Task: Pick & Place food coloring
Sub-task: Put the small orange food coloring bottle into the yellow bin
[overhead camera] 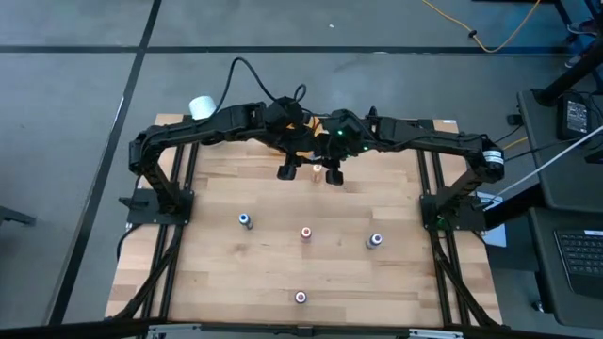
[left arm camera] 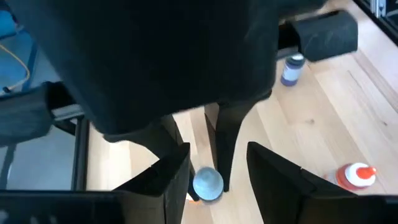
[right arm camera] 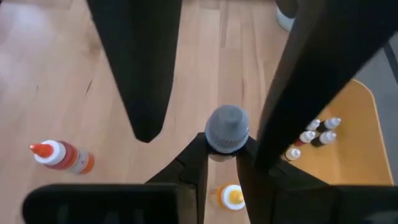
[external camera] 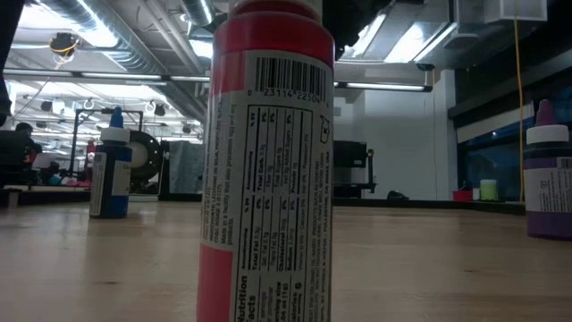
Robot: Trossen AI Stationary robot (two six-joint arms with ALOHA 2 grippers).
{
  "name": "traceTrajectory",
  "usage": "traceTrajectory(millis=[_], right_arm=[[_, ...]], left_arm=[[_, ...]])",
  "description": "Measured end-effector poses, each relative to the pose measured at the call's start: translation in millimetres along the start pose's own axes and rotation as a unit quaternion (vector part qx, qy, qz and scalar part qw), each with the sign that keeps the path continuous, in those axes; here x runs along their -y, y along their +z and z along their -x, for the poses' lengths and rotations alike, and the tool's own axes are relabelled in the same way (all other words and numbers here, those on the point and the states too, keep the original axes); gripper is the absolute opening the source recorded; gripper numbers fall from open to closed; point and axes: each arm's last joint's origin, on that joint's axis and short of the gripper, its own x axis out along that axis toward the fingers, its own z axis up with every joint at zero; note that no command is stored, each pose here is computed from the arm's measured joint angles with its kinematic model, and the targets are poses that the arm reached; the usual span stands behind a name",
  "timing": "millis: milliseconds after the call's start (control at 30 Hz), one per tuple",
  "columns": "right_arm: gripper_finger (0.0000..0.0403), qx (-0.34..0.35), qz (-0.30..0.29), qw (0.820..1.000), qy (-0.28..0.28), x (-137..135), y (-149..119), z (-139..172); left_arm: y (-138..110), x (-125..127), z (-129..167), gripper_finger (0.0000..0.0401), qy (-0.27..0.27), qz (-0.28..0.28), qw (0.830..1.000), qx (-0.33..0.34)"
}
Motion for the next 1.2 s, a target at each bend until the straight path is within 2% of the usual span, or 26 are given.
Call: traceTrajectory(millis=[700,1067,1200], right_arm=[[0.0075,-0.012,0.009,1.000,0.002,0.4,2.6,2.5],[0.0073,-0.011,0.017,1.000,0.002,0.4,2.7,2.5],[0.0077,-0.015,0.023,1.000,0.004,0.2,1.7,2.2]], left_arm=[[-8.2,-7.6,1.9,0.0116,0.011,0.001,1.000,-0.028],[-7.4,-6.6,1.8,0.0109,-0.007,0.004,1.000,-0.017],[-9.7,-7.2,-8.0,0.0109,-0.023,0.008,0.999,-0.021]])
